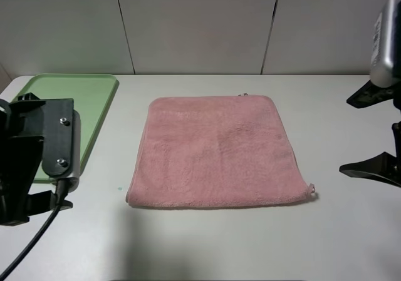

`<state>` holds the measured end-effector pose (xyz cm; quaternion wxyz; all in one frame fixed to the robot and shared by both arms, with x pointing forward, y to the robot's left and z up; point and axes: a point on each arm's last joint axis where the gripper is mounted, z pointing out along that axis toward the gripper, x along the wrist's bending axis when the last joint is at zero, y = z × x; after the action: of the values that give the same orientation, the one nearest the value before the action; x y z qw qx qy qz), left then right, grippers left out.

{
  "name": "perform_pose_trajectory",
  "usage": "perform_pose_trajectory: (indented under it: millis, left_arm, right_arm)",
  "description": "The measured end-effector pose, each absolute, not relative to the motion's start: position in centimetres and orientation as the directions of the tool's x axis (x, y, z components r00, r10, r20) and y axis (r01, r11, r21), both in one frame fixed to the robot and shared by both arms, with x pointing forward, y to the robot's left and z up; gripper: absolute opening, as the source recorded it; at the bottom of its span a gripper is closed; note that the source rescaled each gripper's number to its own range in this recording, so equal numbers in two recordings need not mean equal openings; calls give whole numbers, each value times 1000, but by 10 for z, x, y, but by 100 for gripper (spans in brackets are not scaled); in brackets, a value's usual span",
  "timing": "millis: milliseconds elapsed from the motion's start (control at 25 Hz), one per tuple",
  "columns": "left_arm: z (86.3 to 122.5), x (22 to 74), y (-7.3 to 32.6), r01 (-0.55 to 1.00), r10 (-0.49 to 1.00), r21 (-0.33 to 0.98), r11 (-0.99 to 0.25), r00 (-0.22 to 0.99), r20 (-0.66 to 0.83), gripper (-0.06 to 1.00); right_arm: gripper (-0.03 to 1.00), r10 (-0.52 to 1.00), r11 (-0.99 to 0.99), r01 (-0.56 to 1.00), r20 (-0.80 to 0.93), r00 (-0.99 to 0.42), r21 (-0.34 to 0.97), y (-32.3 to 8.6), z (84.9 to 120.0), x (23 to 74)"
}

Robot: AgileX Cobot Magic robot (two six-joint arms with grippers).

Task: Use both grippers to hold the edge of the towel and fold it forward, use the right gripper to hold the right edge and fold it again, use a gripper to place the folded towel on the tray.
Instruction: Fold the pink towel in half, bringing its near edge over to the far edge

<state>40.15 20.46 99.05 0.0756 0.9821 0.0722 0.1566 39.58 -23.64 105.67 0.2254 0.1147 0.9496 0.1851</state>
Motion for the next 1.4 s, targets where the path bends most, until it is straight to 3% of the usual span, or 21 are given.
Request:
perform_pose_trajectory:
  millis: [960,1400]
  left_arm:
    - [902,453,171,-132,-99,87,-987,946,310,93]
    - [873,436,128,-315,-266,113,-942,910,317,98]
  right_arm:
    - [100,292,926,193,-292,-911,324,-225,1010,441]
    - [100,292,929,207,-266,-919,306,-223,998,449]
